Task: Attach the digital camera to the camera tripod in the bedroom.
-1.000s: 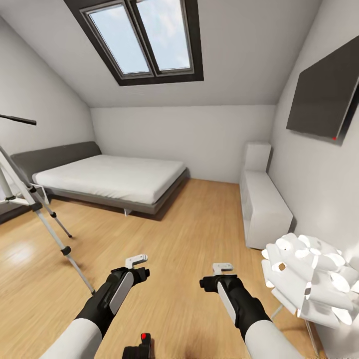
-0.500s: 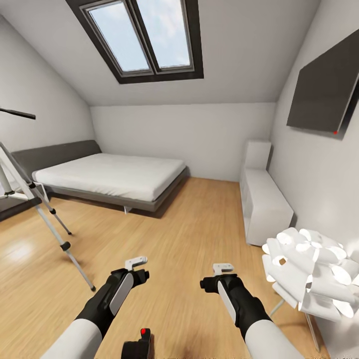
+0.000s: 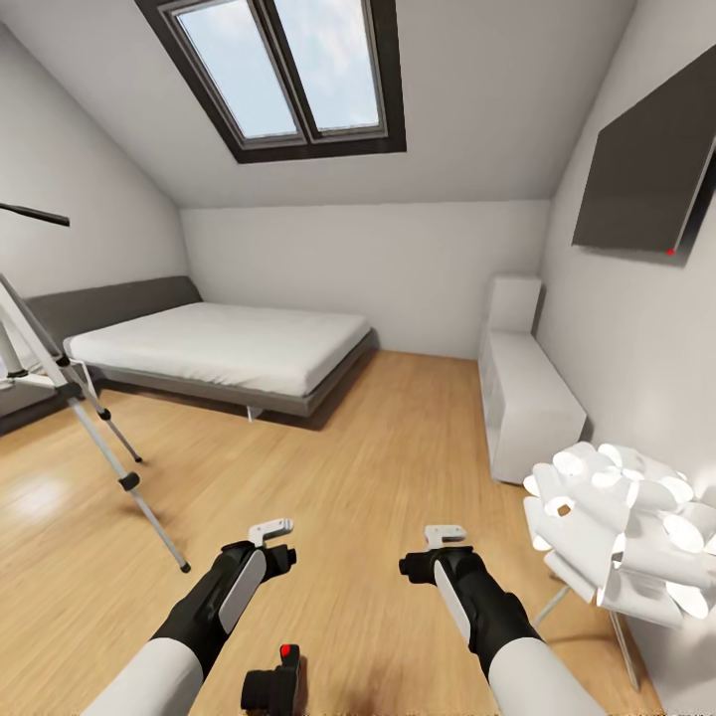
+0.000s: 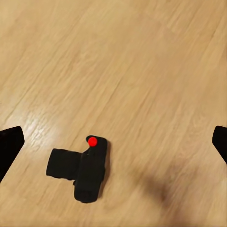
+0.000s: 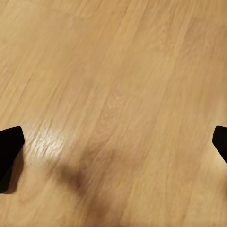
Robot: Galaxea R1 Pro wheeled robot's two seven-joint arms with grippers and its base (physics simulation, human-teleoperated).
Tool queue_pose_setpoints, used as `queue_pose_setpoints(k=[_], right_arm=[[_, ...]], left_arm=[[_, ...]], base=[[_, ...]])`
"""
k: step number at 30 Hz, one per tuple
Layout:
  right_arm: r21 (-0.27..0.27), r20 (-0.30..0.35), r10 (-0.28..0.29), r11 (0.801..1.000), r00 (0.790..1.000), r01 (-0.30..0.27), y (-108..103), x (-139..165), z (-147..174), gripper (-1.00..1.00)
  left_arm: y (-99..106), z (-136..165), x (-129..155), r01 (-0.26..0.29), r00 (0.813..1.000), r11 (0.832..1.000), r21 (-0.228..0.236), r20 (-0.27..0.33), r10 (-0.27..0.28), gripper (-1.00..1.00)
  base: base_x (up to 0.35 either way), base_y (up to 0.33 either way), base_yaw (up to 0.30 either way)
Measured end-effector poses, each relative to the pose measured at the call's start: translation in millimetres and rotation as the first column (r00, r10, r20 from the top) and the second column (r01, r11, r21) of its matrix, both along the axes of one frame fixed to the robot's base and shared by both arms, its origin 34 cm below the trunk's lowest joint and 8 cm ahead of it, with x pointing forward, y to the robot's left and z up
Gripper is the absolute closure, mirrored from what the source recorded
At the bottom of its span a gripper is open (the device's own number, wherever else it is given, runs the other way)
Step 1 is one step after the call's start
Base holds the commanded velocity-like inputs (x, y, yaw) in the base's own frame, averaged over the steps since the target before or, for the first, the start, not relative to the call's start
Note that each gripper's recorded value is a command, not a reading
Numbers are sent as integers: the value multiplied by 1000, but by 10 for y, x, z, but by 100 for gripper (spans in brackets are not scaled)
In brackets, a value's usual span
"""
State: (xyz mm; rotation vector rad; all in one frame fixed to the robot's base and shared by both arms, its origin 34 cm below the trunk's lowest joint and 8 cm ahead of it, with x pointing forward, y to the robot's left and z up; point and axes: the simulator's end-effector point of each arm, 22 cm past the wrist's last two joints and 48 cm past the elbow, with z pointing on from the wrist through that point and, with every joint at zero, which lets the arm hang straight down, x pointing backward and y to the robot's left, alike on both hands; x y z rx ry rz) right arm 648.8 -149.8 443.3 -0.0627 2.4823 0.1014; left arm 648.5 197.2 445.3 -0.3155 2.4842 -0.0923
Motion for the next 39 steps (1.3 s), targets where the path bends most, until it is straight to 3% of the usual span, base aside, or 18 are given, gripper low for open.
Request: queue_pose_setpoints(k=[17,26,39], right_arm=[[-6,2,-6,1000,1000,6,-21,-100,-384,-100],[-6,-34,-6,1000,999,6,-17,-141,-597,-100],[-6,-82,-8,1000,997,8,-26,-204,-898,-100]], left_arm=[[-8,-580,-283,27,996,999,17,-82,-26,-100],[14,-797,-349,48,991,998,46,-128,-42,-100],[39,-1097,-436,51,982,997,50,-182,-41,-100]], base=[[0,0,0],[0,0,0],[0,0,0]])
